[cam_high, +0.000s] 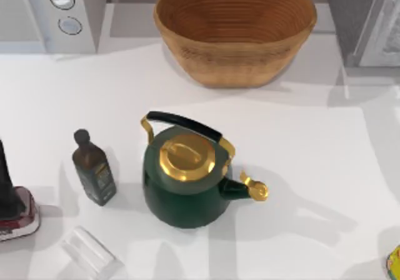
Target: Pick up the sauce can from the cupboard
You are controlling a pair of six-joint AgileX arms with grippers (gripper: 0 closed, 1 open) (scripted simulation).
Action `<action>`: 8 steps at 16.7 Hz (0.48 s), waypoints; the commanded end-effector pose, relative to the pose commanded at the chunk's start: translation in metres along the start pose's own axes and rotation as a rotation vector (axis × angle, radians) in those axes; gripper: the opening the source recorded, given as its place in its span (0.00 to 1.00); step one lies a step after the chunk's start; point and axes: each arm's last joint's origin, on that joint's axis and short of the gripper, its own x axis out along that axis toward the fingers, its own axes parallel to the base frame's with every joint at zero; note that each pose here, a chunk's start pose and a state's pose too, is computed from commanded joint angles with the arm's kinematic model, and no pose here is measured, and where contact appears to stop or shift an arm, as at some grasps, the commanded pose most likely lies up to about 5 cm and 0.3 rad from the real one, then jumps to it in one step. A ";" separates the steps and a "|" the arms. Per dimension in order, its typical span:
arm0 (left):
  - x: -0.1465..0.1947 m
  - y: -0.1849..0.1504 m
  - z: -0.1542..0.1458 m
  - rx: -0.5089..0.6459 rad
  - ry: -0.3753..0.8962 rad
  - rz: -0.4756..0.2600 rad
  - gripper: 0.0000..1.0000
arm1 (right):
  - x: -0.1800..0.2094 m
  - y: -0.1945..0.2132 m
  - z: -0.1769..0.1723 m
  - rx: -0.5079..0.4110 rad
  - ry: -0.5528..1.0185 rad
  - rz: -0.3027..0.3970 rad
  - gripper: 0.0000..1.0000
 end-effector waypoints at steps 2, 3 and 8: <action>0.000 0.000 0.000 0.000 0.000 0.000 1.00 | 0.020 0.007 0.032 0.002 -0.014 0.001 1.00; 0.000 0.000 0.000 0.000 0.000 0.000 1.00 | 0.030 0.010 0.044 0.003 -0.018 0.001 1.00; 0.000 0.000 0.000 0.000 0.000 0.000 1.00 | 0.070 0.023 0.070 0.003 -0.004 0.001 1.00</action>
